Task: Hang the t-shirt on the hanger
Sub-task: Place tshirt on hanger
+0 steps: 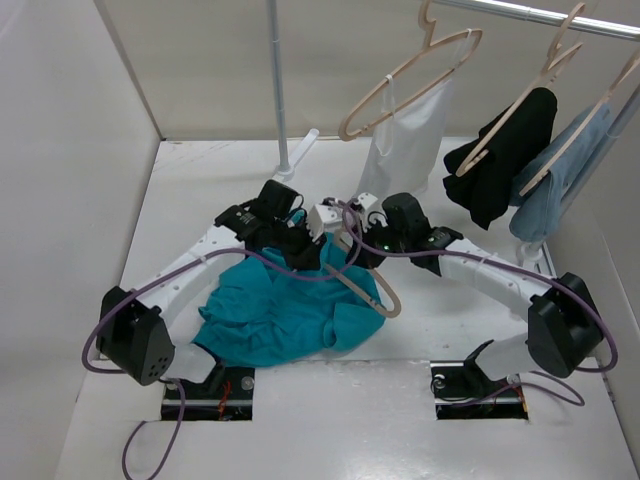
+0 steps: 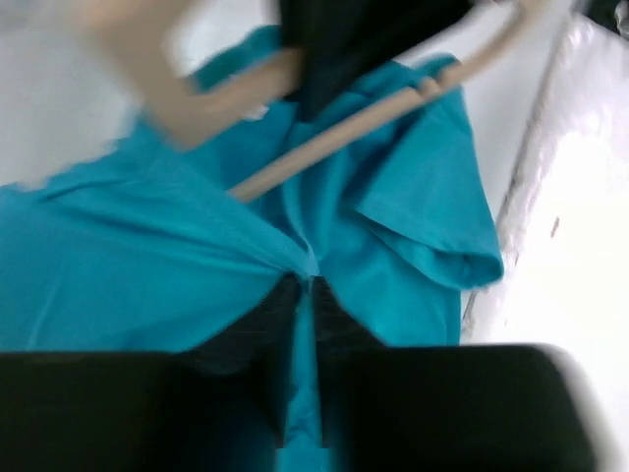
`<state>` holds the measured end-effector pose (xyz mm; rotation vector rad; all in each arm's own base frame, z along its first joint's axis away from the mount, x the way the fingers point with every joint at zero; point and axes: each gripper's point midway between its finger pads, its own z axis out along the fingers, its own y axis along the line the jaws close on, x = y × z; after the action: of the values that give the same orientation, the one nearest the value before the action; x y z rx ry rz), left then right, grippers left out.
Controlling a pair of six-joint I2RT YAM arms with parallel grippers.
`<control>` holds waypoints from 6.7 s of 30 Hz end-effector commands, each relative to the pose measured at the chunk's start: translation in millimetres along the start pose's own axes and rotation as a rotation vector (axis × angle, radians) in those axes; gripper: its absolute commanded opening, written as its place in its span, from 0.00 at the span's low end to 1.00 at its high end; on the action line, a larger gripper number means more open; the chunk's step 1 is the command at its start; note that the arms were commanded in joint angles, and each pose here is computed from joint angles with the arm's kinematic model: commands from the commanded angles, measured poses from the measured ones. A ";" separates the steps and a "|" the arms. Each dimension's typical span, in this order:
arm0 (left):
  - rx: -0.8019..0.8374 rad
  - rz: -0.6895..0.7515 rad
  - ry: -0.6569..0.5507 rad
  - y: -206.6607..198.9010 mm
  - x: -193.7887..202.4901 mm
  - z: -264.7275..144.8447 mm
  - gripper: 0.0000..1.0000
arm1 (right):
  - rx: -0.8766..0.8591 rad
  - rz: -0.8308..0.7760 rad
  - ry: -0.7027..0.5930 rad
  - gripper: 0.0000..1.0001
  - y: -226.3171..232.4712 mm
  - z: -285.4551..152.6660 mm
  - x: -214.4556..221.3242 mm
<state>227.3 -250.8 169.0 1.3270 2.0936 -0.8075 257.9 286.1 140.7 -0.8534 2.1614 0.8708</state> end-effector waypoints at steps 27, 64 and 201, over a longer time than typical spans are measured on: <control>-0.253 0.785 -0.101 62.6 -26.4 -32.1 0.85 | -0.035 -0.304 -0.181 0.00 35.8 22.3 -31.9; -0.096 0.873 0.113 52.2 49.5 -27.7 0.00 | 0.091 -0.175 -0.286 0.73 46.6 -70.5 -18.0; -0.411 0.579 -0.213 106.9 -36.7 -108.2 0.85 | 0.134 -0.248 -0.179 0.00 51.8 -98.6 -45.1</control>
<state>322.1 -156.7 196.1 1.5216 1.5787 -0.2751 203.2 259.5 222.8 -0.9871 1.8942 0.6748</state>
